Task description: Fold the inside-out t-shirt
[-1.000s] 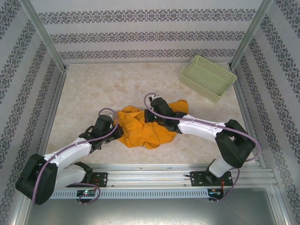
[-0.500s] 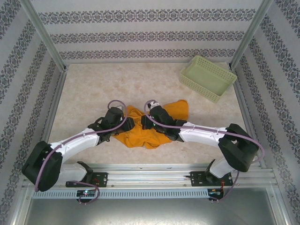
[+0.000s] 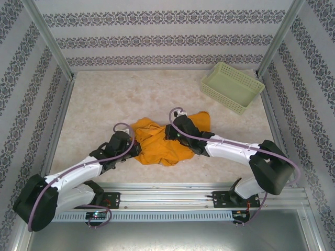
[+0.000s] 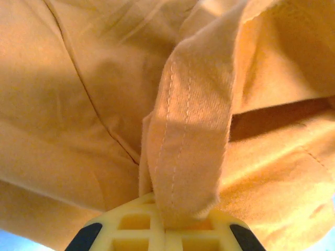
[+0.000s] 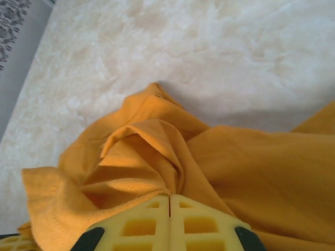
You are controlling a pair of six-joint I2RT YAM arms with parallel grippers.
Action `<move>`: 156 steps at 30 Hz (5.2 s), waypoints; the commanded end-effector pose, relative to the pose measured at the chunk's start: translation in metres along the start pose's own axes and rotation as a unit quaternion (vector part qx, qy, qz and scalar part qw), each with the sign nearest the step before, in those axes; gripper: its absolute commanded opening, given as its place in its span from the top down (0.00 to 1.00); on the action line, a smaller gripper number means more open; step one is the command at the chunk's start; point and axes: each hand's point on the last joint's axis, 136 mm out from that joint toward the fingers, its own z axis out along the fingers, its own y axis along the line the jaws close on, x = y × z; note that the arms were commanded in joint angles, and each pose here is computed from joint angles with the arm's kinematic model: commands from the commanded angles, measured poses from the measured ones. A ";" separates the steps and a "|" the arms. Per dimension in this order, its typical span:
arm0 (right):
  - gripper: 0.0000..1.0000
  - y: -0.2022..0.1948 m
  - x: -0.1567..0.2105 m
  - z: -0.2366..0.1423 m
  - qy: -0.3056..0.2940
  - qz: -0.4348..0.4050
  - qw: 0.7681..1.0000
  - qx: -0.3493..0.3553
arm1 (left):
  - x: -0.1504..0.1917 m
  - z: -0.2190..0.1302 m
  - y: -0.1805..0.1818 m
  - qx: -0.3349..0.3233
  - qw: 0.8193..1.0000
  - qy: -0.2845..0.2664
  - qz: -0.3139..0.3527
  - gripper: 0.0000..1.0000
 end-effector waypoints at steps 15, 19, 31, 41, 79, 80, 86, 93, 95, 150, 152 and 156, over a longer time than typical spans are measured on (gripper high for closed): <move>0.29 0.066 0.023 -0.029 0.045 -0.211 0.976 -0.027 | 0.023 -0.019 -0.045 0.114 0.992 -0.012 0.059 1.00; 0.30 0.073 0.040 -0.010 0.075 -0.222 0.972 -0.011 | 0.024 -0.021 -0.042 0.114 0.991 -0.017 0.061 1.00; 0.42 0.039 0.027 0.037 0.088 -0.271 0.947 0.147 | 0.027 -0.028 -0.049 0.142 0.987 -0.020 0.070 1.00; 1.00 0.016 -0.055 0.024 0.032 -0.215 0.958 0.184 | 0.032 -0.037 -0.043 0.142 0.985 -0.027 0.091 1.00; 1.00 -0.048 -0.026 -0.151 -0.100 -0.084 0.988 0.084 | -0.039 -0.006 -0.048 -0.050 0.993 0.022 0.103 0.14; 1.00 -0.057 -0.019 -0.151 -0.093 -0.079 0.988 0.093 | -0.035 0.003 -0.055 -0.034 0.994 0.036 0.098 0.15; 1.00 -0.100 -0.001 -0.153 -0.086 -0.037 0.982 0.164 | -0.020 0.043 -0.057 -0.020 0.994 0.078 0.079 0.26; 1.00 -0.147 0.015 -0.135 -0.041 0.040 0.967 0.248 | -0.034 0.056 -0.028 -0.079 0.990 0.082 0.083 0.37; 1.00 -0.161 0.023 -0.125 -0.023 0.073 0.960 0.269 | -0.054 0.047 -0.026 -0.076 0.993 0.053 0.069 0.31; 0.24 0.005 0.043 0.011 0.104 -0.098 0.988 0.064 | -0.132 0.072 0.014 -0.122 0.992 0.027 -0.007 0.32; 0.24 -0.002 0.052 0.026 0.114 -0.092 0.986 0.079 | -0.134 0.087 0.013 -0.114 0.993 0.035 -0.016 0.38; 0.39 -0.024 0.048 0.043 0.114 -0.108 0.977 0.145 | -0.137 0.104 0.015 -0.115 0.992 0.045 -0.019 0.61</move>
